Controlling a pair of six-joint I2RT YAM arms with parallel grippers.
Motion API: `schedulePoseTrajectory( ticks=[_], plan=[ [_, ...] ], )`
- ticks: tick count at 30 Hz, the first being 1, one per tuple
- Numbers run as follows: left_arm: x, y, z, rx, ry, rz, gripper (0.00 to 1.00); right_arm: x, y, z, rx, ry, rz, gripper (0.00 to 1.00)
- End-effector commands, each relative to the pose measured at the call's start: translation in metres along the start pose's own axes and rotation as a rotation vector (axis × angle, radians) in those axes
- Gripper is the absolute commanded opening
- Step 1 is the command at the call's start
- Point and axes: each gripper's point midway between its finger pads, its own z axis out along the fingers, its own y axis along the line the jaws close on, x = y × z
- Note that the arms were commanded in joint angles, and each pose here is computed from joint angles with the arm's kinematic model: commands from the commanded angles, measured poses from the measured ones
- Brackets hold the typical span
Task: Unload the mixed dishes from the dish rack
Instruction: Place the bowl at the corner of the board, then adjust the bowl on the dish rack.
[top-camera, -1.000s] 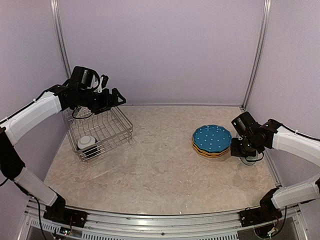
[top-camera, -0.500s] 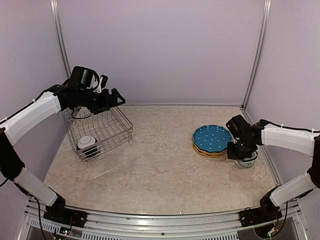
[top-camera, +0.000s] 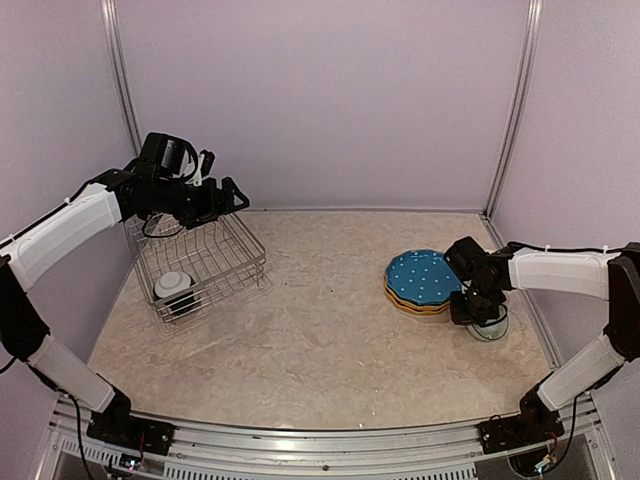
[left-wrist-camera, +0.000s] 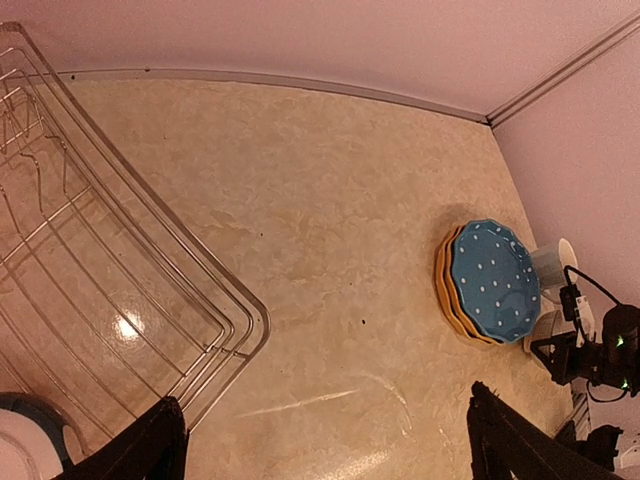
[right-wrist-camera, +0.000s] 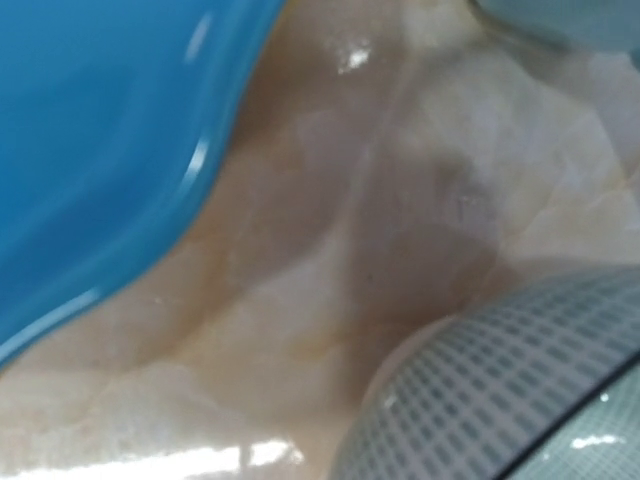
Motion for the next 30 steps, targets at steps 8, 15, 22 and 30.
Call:
schedulePoseTrajectory(
  ticks=[8,15,22,30],
  plan=[
    [-0.008,0.000,-0.016,-0.028,-0.043,0.028,0.93,-0.005,-0.001,0.002,0.006,-0.008,-0.003,0.21],
    [-0.007,0.003,-0.013,-0.042,-0.033,0.028,0.93,-0.014,0.000,-0.017,-0.030,-0.044,0.004,0.42],
    [-0.006,0.007,-0.009,-0.076,-0.017,0.035,0.94,-0.025,0.006,-0.037,-0.091,-0.086,0.000,0.59],
    [0.000,0.032,0.005,-0.215,0.054,0.026,0.94,-0.043,0.010,-0.067,-0.187,-0.216,0.027,0.89]
  ],
)
